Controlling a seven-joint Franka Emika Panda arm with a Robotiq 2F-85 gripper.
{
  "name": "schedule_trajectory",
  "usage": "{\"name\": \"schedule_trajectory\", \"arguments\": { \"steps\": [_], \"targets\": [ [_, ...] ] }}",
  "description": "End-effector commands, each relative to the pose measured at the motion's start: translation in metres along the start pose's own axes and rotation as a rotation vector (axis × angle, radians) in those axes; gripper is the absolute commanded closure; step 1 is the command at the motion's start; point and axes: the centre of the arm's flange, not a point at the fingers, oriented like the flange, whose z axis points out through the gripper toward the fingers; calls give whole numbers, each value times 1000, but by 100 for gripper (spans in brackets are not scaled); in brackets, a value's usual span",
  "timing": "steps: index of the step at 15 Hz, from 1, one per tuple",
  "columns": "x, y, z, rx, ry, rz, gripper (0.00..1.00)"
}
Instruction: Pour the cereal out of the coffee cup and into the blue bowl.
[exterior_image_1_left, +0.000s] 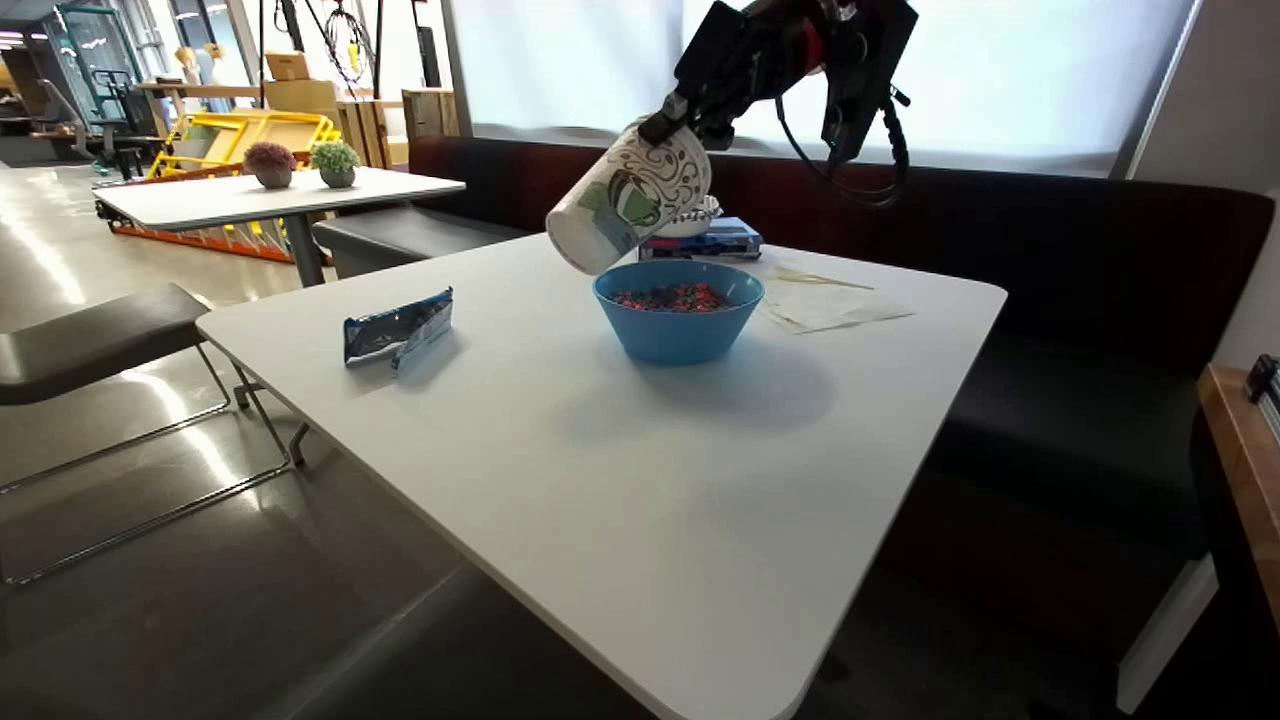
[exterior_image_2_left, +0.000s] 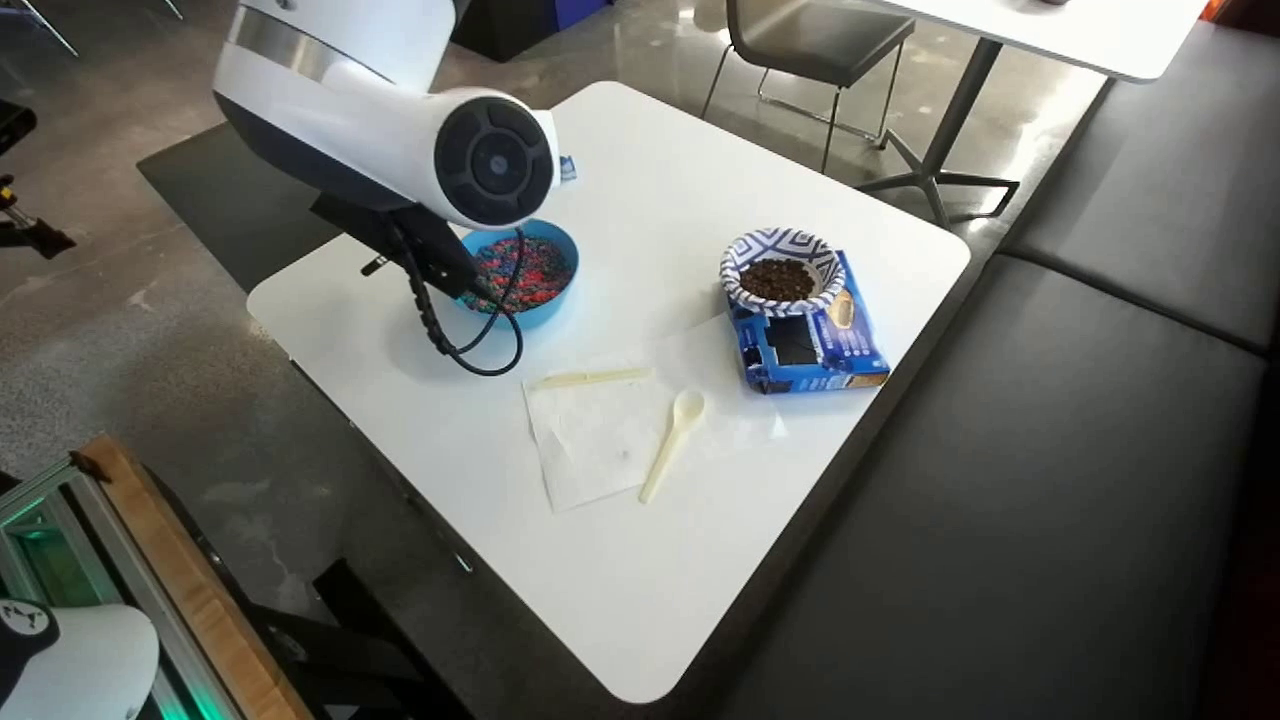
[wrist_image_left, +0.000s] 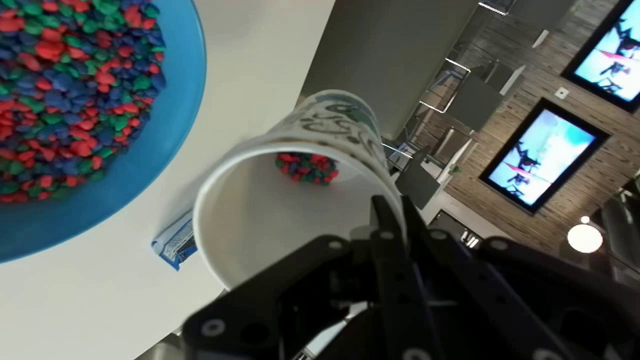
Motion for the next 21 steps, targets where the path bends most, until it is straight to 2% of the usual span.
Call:
{"name": "schedule_trajectory", "arguments": {
  "steps": [1,8,11,16,21],
  "targets": [
    [-7,25,9,111,58,28,99],
    [-15,61,5,249,229,128,99],
    [-14,66,4,337,286,152,99],
    [-11,68,8,447,331,171,99],
    [-11,73,15,504,364,186,99]
  ]
}}
